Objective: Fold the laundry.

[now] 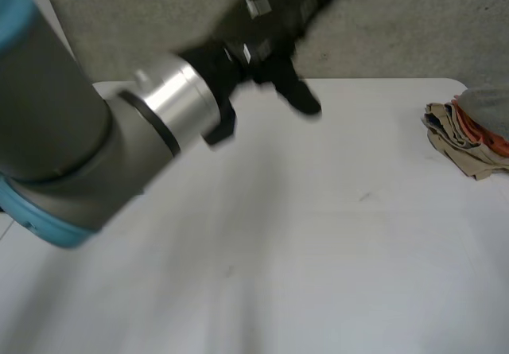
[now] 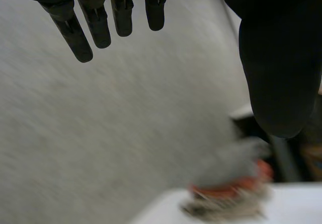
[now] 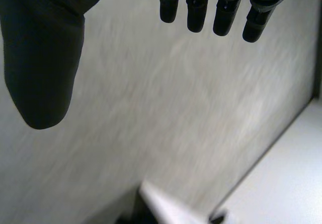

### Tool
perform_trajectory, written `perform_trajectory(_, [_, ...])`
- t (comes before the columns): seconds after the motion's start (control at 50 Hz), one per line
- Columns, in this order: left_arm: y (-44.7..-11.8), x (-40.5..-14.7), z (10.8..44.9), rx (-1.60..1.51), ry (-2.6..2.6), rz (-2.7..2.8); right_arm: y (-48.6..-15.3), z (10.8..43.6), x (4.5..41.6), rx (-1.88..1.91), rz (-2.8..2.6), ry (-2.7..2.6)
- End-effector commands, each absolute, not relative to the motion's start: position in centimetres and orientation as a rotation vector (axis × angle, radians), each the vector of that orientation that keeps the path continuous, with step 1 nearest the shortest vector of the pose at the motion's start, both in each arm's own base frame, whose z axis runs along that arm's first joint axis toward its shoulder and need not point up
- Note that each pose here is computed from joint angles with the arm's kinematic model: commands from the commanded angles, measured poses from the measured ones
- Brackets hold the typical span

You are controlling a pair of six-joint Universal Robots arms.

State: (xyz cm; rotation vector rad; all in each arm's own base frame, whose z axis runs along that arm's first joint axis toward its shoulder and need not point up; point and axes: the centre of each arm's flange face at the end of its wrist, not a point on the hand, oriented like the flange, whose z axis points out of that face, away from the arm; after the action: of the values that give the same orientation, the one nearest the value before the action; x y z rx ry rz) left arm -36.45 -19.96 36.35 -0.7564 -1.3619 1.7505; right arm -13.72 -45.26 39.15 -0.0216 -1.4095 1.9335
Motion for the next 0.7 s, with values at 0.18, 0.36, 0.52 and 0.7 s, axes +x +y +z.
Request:
perform_trajectory(0.18, [-30.1, -22.7, 39.2, -0.384, -1.730, 2.384, -39.2, 37.3, 17.2, 0.790, 2.579, -1.351])
perform_trajectory(0.36, [-38.6, -16.0, 27.1, -0.538, -2.297, 2.321, -32.2, 25.2, 23.9, 1.198, 2.291, -1.905])
perform_trajectory(0.52, [-44.7, -12.6, 16.9, -0.534, -2.489, 2.231, -29.2, 19.1, 24.8, 1.358, 2.057, -2.044])
perform_trajectory(0.7, [-48.8, -11.0, 10.9, -0.602, -2.479, 2.355, -28.6, 17.6, 24.2, 1.358, 2.000, -2.100])
